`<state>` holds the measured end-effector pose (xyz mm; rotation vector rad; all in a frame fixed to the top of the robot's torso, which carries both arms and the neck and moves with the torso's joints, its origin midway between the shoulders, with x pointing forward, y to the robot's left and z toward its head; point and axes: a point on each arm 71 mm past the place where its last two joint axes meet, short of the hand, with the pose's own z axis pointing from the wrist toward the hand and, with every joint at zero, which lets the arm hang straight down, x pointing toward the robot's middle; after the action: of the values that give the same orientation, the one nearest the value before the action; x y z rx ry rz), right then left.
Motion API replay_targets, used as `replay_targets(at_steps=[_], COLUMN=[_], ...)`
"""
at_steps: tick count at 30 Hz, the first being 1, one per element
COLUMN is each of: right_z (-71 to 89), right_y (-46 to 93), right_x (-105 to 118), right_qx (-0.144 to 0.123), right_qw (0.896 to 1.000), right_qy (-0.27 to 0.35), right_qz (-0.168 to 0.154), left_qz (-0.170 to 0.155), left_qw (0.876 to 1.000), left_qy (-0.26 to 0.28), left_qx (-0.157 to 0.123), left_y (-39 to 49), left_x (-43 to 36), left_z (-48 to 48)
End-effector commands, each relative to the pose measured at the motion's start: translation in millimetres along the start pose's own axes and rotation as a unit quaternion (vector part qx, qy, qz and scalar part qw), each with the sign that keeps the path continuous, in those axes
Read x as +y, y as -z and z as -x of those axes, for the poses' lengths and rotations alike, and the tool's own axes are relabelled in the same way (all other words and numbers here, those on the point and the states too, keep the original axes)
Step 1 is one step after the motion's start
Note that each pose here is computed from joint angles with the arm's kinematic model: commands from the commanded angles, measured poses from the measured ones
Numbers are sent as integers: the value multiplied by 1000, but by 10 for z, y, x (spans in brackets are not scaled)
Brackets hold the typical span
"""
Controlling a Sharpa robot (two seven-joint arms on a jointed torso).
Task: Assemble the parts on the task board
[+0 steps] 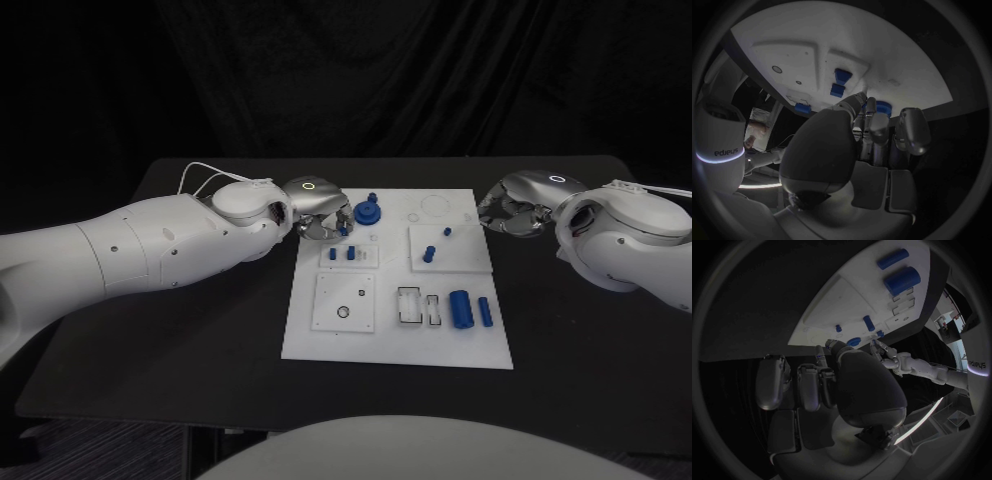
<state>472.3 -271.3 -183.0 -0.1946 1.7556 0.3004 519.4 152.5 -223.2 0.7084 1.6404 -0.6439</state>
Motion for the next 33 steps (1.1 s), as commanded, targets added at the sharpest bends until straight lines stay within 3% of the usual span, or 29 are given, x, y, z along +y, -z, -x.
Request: replay_targets(at_steps=[1, 33], right_z=[-19, -27], right_y=[6, 3], right_x=[-8, 4], right_qx=[5, 8], right_qw=[1000, 1000], right_qy=[2, 2], right_qz=[-6, -5], left_qz=[-1, 4], left_qw=[1000, 1000], left_qy=[-2, 4], left_qx=[-9, 11], left_y=[-11, -87], left_x=[-7, -43], left_z=[6, -91])
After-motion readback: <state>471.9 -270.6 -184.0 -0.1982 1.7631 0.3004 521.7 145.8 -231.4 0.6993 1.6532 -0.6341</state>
